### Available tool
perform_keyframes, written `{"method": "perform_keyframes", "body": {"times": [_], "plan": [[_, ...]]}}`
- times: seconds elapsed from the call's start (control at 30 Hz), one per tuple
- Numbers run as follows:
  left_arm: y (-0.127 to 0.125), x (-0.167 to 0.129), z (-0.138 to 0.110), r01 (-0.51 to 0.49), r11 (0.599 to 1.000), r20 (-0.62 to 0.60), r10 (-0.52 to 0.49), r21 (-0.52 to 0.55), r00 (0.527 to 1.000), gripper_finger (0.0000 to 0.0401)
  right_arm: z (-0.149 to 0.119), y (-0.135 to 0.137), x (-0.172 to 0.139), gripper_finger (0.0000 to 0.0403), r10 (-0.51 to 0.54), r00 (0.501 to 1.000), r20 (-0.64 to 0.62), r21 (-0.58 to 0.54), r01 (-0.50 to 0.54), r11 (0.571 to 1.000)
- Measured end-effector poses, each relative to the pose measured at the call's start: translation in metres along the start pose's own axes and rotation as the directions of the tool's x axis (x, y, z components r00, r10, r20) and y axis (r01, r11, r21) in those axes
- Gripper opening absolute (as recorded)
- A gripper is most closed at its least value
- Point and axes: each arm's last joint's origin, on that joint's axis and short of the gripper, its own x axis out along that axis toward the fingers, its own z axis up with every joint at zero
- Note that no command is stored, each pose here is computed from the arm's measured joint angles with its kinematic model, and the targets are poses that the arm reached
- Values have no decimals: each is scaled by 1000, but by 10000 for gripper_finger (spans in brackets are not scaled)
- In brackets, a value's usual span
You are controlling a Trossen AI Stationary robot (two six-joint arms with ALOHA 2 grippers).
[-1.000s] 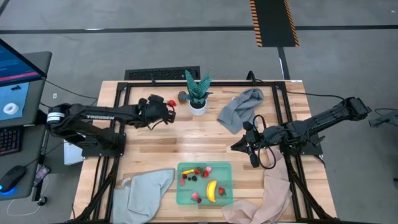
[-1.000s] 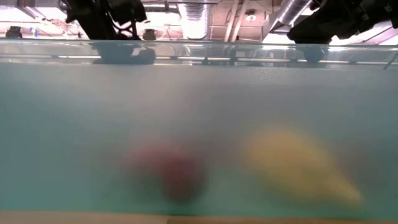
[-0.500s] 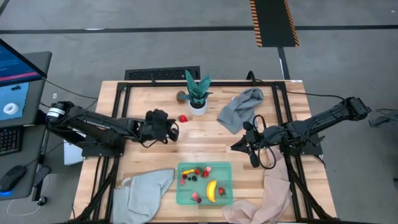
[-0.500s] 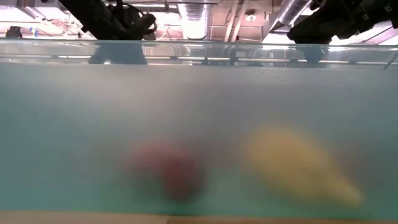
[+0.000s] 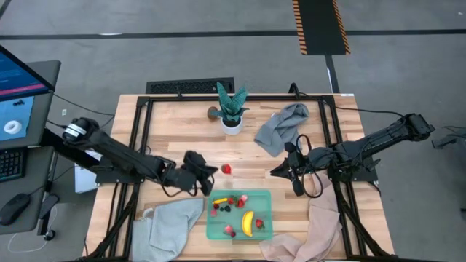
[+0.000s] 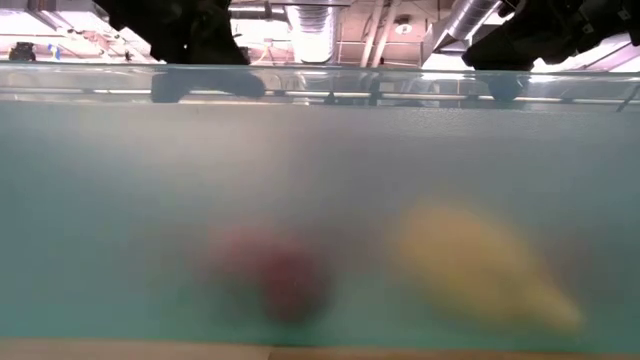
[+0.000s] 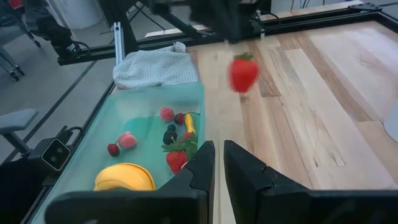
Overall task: Pick and placing Produce into tupperware
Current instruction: Put the red strawberry into the green bin
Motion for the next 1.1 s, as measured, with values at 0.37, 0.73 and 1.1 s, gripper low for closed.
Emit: {"method": "perform_keyframes", "body": {"times": [0.37,0.73,1.1], "plan": [[-46,5,-34,169,985,-34,-167,43,985,0,-1,0,0,59,-1,1000,-5,-1,1,1000],[-88,15,-54,225,963,-108,-210,149,972,0,0,0,0,59,-1,1000,-6,-1,1,1000],[-90,21,-66,229,958,-149,-204,174,968,0,0,0,0,59,-1,1000,-6,-1,1,1000]]}}
